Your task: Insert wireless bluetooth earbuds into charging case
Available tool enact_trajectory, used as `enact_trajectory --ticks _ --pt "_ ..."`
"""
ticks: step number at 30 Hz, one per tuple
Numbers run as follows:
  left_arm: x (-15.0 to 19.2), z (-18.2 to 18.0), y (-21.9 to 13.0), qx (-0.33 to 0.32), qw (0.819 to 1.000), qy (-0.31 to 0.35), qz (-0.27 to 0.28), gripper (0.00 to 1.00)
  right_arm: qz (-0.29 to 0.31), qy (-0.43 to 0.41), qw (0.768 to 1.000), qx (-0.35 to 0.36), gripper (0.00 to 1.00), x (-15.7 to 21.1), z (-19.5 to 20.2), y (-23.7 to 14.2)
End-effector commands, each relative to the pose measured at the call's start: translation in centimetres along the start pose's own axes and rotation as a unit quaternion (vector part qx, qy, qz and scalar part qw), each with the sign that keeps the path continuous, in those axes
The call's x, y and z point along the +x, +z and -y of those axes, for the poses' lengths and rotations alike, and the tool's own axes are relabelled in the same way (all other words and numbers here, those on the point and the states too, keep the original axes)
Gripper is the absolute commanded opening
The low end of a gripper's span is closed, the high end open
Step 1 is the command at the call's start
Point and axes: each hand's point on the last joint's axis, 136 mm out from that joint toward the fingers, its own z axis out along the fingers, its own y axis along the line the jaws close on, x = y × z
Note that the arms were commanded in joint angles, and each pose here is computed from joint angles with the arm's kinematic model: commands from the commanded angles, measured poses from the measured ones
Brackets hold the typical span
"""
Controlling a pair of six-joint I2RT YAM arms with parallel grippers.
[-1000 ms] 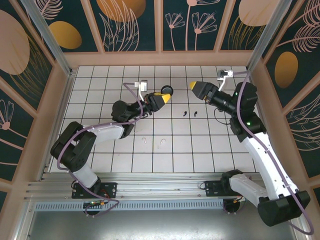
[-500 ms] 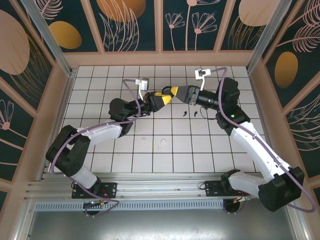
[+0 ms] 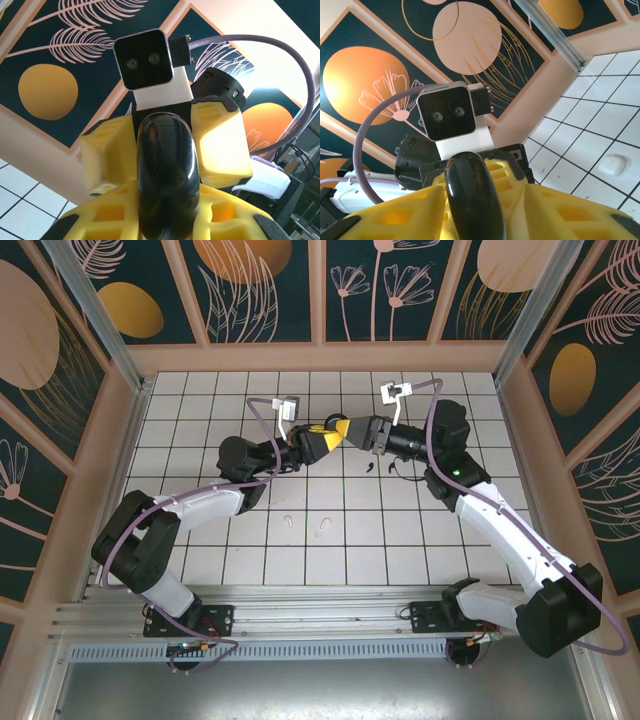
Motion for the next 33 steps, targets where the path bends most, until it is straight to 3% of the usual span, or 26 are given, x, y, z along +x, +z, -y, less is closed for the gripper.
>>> enact_trajectory --ticks 1,6,10,17,20,25,29,33 --pt "-0.9 2.5 0.4 0.039 0.999 0.026 -0.002 0.05 -0.012 -0.013 1.0 -0.005 0.39 0.8 0.0 0.2" --pt "-0.1 2.4 -0.1 0.032 0.999 0.029 -0.012 0.09 -0.014 -0.017 1.0 0.016 0.23 1.2 0.9 0.0" --pt "0.5 0.7 -0.6 -0.038 0.997 0.061 -0.026 0.18 -0.015 -0.031 0.998 0.046 0.19 0.7 1.6 -0.4" --pt "-0.2 -0.8 -2.5 -0.173 0.973 0.145 -0.047 0.66 -0.05 -0.088 0.992 0.079 0.13 -0.7 1.3 -1.1" --pt "-0.4 -1.4 -3.9 -0.235 0.951 0.188 -0.07 0.72 -0.074 -0.129 0.982 0.119 0.14 -0.8 1.7 -2.1" --pt "-0.5 -3.7 -7.4 -0.36 0.884 0.263 -0.14 0.73 -0.11 -0.188 0.96 0.175 0.14 -0.8 2.8 -3.2" --pt "-0.5 -2.6 -7.2 -0.337 0.859 0.334 -0.192 0.76 -0.156 -0.223 0.948 0.165 0.14 0.5 2.6 -2.5" --pt "0.7 -0.8 -6.1 -0.26 0.859 0.378 -0.227 0.77 -0.178 -0.261 0.939 0.136 0.14 2.0 1.9 -1.6"
